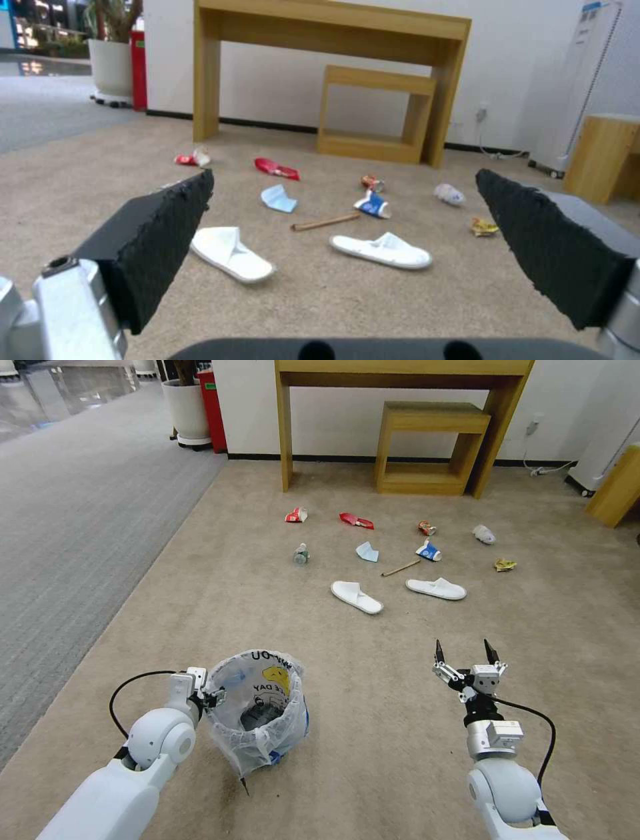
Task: Pick up the trash bin and place the garbage on the floor into it.
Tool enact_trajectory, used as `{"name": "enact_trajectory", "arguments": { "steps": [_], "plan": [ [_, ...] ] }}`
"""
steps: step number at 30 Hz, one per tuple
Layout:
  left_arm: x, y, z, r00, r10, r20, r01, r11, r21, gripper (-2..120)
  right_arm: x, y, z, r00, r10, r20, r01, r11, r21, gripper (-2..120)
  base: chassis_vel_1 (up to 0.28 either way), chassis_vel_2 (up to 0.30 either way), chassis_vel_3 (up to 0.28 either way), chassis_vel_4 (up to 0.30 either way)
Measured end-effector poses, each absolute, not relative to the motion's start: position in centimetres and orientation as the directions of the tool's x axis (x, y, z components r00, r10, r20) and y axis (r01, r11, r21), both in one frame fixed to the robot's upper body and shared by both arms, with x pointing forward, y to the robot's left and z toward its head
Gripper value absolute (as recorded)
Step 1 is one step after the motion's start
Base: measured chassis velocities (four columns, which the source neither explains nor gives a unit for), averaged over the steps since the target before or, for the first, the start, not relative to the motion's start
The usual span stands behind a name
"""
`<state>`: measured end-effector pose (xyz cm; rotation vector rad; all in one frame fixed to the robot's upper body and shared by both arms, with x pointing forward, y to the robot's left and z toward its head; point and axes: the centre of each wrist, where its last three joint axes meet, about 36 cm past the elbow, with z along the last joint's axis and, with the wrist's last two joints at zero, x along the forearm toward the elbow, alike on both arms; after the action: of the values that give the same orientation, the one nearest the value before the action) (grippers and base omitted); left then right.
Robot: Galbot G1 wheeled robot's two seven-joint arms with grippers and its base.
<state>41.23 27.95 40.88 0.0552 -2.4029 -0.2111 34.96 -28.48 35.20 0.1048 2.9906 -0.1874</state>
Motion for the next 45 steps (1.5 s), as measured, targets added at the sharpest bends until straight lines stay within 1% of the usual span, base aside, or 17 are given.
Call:
{"name": "enact_trajectory", "arguments": {
  "steps": [3,4,6,7,10,11,13,19,22,28,29,31,34,38,39,42,45],
  "plan": [
    [41.1,27.8,40.8,-0.744,-0.098,0.661,0.02,0.986,0.168,40,34.9,-28.5,35.2,-0.987,0.06,-0.148,0.078,0.99,-0.12,100,0.0,0.0,0.0,0.0],
    [41.1,27.8,40.8,-0.744,-0.098,0.661,0.02,0.986,0.168,40,34.9,-28.5,35.2,-0.987,0.06,-0.148,0.078,0.99,-0.12,100,0.0,0.0,0.0,0.0],
    [41.0,27.9,40.6,-0.742,-0.1,0.663,0.02,0.985,0.171,31,34.9,-28.6,35.2,-0.987,0.059,-0.149,0.078,0.99,-0.121,100,0.0,0.0,0.0,0.0],
    [41.0,27.9,40.6,-0.742,-0.1,0.663,0.02,0.985,0.171,31,34.9,-28.6,35.2,-0.987,0.059,-0.149,0.078,0.99,-0.121,100,0.0,0.0,0.0,0.0],
    [40.6,27.9,40.6,-0.741,-0.098,0.664,0.021,0.985,0.169,17,34.9,-28.6,35.1,-0.987,0.059,-0.151,0.078,0.989,-0.122,100,0.0,0.0,0.0,0.0],
    [40.6,27.9,40.6,-0.741,-0.098,0.664,0.021,0.985,0.169,17,34.9,-28.6,35.1,-0.987,0.059,-0.151,0.078,0.989,-0.122,100,0.0,0.0,0.0,0.0],
    [40.4,28.1,40.7,-0.743,-0.099,0.662,0.016,0.986,0.166,11,35.0,-28.6,35.0,-0.987,0.058,-0.151,0.077,0.99,-0.122,100,0.0,0.0,0.0,0.0],
    [39.8,28.9,41.5,-0.747,-0.1,0.657,-0.005,0.989,0.145,8,35.0,-28.4,35.0,-0.987,0.054,-0.153,0.073,0.99,-0.12,100,0.0,0.0,0.0,0.0],
    [39.1,29.9,43.4,-0.759,-0.094,0.644,-0.06,0.995,0.074,3,35.1,-28.2,35.0,-0.987,0.051,-0.155,0.07,0.99,-0.119,100,0.0,0.0,0.0,0.0],
    [38.6,30.6,46.1,-0.783,-0.094,0.615,-0.14,0.99,-0.027,1,35.1,-28.0,35.0,-0.987,0.046,-0.155,0.064,0.991,-0.116,100,0.0,0.0,0.0,0.0],
    [38.4,30.8,47.3,-0.793,-0.097,0.601,-0.174,0.982,-0.071,1,35.1,-28.0,35.0,-0.987,0.045,-0.155,0.063,0.991,-0.115,100,0.0,0.0,0.0,0.0],
    [38.4,30.9,47.7,-0.796,-0.097,0.597,-0.183,0.98,-0.085,1,35.1,-27.9,35.0,-0.987,0.045,-0.155,0.063,0.991,-0.115,100,0.0,0.0,0.0,0.0],
    [37.5,31.3,49.9,-0.813,-0.087,0.576,-0.231,0.956,-0.182,1,35.0,-27.9,35.0,-0.987,0.044,-0.157,0.062,0.992,-0.112,100,0.0,0.0,0.0,0.0],
    [36.2,32.1,51.8,-0.823,-0.103,0.558,-0.29,0.922,-0.257,1,34.9,-27.9,35.2,-0.984,0.046,-0.17,0.064,0.993,-0.103,100,0.0,0.0,0.0,0.0],
    [36.2,32.1,51.8,-0.823,-0.103,0.558,-0.29,0.922,-0.257,1,34.9,-27.9,35.2,-0.984,0.046,-0.17,0.064,0.993,-0.103,100,0.0,0.0,0.0,0.0],
    [34.2,32.6,53.0,-0.816,-0.118,0.565,-0.349,0.881,-0.319,1,34.7,-28.3,35.4,-0.981,0.048,-0.188,0.067,0.993,-0.093,100,0.0,0.0,0.0,0.0],
    [33.5,32.6,52.7,-0.808,-0.122,0.576,-0.361,0.875,-0.322,1,34.5,-28.5,35.5,-0.979,0.043,-0.197,0.062,0.994,-0.09,100,0.0,0.0,0.0,0.0]
  ]
}}
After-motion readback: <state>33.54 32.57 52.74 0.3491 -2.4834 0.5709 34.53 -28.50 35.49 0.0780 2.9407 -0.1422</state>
